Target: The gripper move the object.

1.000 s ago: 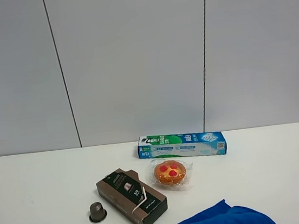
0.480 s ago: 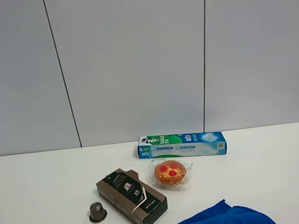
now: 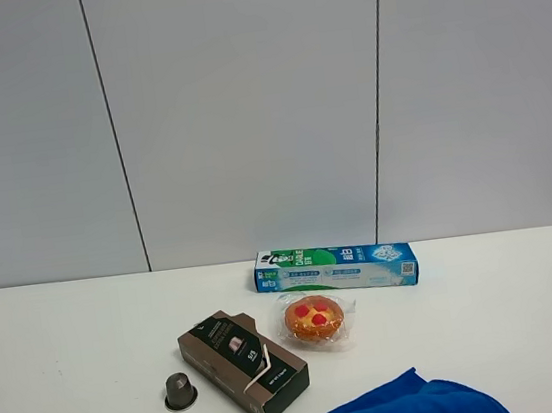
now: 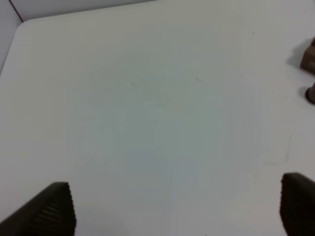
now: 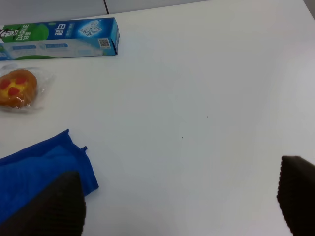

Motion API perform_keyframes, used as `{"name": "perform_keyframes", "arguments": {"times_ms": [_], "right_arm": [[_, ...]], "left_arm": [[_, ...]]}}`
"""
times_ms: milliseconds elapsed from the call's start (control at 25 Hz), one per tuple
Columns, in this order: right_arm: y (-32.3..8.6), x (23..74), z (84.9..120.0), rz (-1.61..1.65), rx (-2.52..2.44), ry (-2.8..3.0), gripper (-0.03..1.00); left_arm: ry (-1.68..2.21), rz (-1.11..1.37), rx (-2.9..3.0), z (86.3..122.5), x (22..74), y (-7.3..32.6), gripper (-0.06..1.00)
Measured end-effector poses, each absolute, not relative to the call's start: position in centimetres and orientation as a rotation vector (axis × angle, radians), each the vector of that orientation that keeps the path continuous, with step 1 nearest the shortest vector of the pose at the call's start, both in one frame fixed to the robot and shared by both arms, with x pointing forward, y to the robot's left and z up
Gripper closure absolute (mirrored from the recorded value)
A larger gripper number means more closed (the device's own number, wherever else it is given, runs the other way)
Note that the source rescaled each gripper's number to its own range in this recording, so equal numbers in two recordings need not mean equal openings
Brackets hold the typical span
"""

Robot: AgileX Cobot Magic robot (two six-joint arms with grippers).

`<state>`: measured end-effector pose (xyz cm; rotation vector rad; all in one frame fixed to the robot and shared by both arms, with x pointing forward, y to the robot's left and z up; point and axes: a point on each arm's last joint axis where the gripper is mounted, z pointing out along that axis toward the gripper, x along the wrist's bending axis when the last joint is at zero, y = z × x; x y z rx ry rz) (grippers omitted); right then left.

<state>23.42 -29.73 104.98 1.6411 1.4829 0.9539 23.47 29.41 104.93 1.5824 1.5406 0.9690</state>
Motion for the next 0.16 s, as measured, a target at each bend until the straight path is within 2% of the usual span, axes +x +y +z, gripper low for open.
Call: {"name": "perform_keyframes", "arguments": {"times_ms": [160], "right_arm": [[-29.73,23.42,104.98,0.954,1.641,1.483,0.23]], "left_arm": [[1.541,0.969,1.582,104.93,23.47,29.41,-0.06]]}}
